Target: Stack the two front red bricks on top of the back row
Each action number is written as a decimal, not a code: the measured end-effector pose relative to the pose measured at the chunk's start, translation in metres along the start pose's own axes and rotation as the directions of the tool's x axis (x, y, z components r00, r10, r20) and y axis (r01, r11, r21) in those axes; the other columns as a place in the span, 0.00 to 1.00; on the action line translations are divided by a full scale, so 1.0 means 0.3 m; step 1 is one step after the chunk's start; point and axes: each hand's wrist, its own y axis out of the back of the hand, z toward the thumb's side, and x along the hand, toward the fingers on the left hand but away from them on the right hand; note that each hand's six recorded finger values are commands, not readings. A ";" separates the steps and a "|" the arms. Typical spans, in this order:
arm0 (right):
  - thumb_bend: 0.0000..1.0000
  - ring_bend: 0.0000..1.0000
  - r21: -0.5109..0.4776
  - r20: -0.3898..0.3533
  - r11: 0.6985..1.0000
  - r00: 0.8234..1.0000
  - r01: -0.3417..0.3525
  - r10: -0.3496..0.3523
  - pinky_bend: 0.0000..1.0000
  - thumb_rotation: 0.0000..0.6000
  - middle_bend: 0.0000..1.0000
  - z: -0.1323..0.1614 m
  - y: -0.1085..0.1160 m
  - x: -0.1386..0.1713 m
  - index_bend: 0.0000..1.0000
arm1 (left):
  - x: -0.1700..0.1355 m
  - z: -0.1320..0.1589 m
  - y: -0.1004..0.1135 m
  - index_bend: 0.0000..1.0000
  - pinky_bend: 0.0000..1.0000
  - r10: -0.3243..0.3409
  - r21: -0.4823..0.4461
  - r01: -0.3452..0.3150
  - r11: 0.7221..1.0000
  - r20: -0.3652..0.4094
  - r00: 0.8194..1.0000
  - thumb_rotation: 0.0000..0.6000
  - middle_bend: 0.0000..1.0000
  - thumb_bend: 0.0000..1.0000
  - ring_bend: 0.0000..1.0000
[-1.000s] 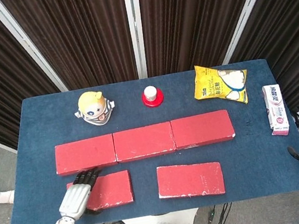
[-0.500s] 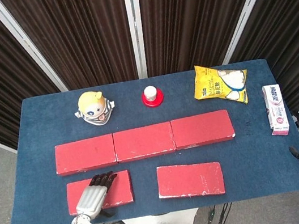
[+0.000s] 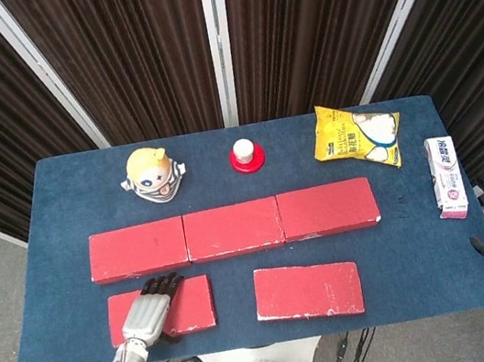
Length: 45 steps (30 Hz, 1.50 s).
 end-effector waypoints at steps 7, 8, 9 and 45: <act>0.16 0.00 -0.005 -0.003 1.000 1.000 -0.012 0.012 0.00 1.00 0.00 0.001 -0.021 -0.001 0.00 | 0.018 -0.008 0.018 0.02 0.00 -0.002 -0.019 0.002 1.000 -0.009 1.000 1.00 0.00 0.00 0.00; 0.16 0.00 -0.005 -0.004 1.000 1.000 -0.012 0.012 0.00 1.00 0.00 0.002 -0.022 -0.001 0.00 | 0.019 -0.010 0.019 0.02 0.00 -0.003 -0.022 0.003 1.000 -0.010 1.000 1.00 0.01 0.00 0.00; 0.17 0.00 -0.005 -0.004 1.000 1.000 -0.011 0.011 0.00 1.00 0.00 0.003 -0.021 -0.001 0.00 | 0.021 -0.010 0.019 0.02 0.00 -0.006 -0.025 0.005 1.000 -0.011 1.000 1.00 0.01 0.00 0.00; 0.18 0.00 -0.014 0.002 1.000 1.000 0.024 -0.024 0.00 1.00 0.00 -0.002 0.006 -0.006 0.00 | -0.038 0.009 0.089 0.02 0.00 0.028 -0.024 -0.028 0.999 0.006 1.000 1.00 0.26 0.06 0.00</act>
